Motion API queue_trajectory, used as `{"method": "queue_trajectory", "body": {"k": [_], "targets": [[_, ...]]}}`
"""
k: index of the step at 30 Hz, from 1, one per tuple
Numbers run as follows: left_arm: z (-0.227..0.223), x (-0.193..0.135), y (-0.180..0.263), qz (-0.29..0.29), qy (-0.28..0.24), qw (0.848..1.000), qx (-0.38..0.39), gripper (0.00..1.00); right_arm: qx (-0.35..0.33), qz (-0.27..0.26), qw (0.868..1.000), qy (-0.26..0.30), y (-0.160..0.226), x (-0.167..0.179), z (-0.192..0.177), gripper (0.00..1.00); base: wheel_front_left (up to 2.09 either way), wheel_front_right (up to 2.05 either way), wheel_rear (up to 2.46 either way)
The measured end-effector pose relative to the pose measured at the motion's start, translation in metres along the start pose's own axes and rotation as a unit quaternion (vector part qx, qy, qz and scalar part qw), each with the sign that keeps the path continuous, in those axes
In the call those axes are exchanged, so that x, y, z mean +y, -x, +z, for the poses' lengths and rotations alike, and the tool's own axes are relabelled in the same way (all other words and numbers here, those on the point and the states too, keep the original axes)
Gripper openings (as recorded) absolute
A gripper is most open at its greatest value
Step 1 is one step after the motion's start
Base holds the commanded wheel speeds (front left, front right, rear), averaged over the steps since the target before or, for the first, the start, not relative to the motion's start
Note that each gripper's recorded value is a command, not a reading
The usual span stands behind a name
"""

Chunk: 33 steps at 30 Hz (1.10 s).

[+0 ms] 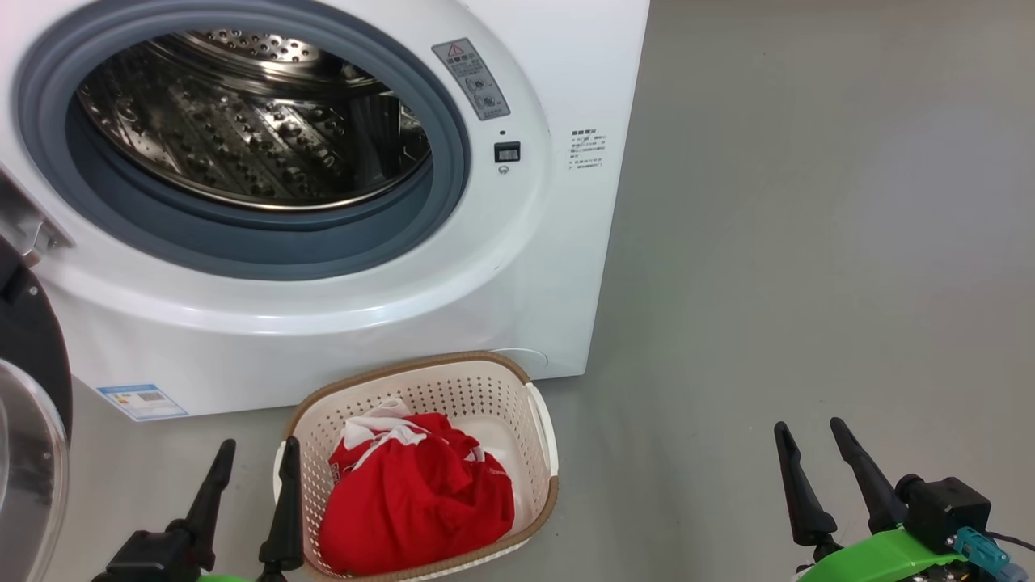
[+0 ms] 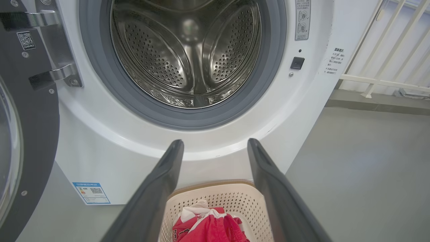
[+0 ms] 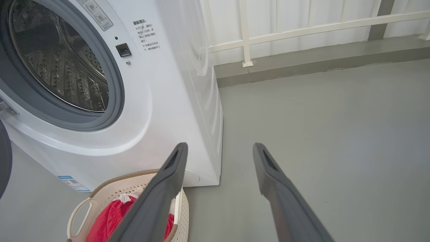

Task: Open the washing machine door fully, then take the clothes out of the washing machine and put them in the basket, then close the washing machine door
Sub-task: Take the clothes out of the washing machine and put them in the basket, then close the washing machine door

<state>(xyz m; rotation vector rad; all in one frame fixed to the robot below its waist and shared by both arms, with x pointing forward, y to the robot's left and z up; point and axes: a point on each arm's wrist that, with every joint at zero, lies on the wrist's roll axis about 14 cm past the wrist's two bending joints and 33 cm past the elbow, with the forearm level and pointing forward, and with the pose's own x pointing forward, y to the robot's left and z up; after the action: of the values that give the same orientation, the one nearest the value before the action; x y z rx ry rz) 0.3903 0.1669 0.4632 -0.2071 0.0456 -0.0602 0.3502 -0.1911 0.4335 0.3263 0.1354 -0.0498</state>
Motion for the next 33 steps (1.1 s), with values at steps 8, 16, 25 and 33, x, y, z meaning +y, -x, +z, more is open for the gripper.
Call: {"method": "queue_trajectory", "body": {"k": [8, 16, 25, 33], "targets": [[-0.0006, -0.0012, -0.0006, -0.002, 0.0, 1.0, 0.001, 1.0, 0.0, -0.002, 1.0, 0.0, 0.0002, -0.001, -0.0001, 1.0, 0.0, 0.0, 0.0], [-0.0015, -0.0003, 0.0001, -0.001, 0.0, 1.0, 0.002, 1.0, 0.001, -0.002, 1.0, 0.0, -0.0011, -0.0013, -0.0006, 1.0, 0.0, 0.0, 0.0], [-0.0033, 0.0013, 0.0006, 0.002, 0.0, 1.0, 0.005, 1.0, 0.004, -0.002, 1.0, 0.0, -0.0025, -0.0012, -0.0025, 1.0, 0.0, 0.0, 0.0], [-0.0045, 0.0025, -0.0008, 0.003, 0.0, 1.0, 0.006, 1.0, 0.007, -0.003, 1.0, 0.0, -0.004, -0.0018, -0.0046, 1.0, -0.39, 0.39, 0.0]]}}
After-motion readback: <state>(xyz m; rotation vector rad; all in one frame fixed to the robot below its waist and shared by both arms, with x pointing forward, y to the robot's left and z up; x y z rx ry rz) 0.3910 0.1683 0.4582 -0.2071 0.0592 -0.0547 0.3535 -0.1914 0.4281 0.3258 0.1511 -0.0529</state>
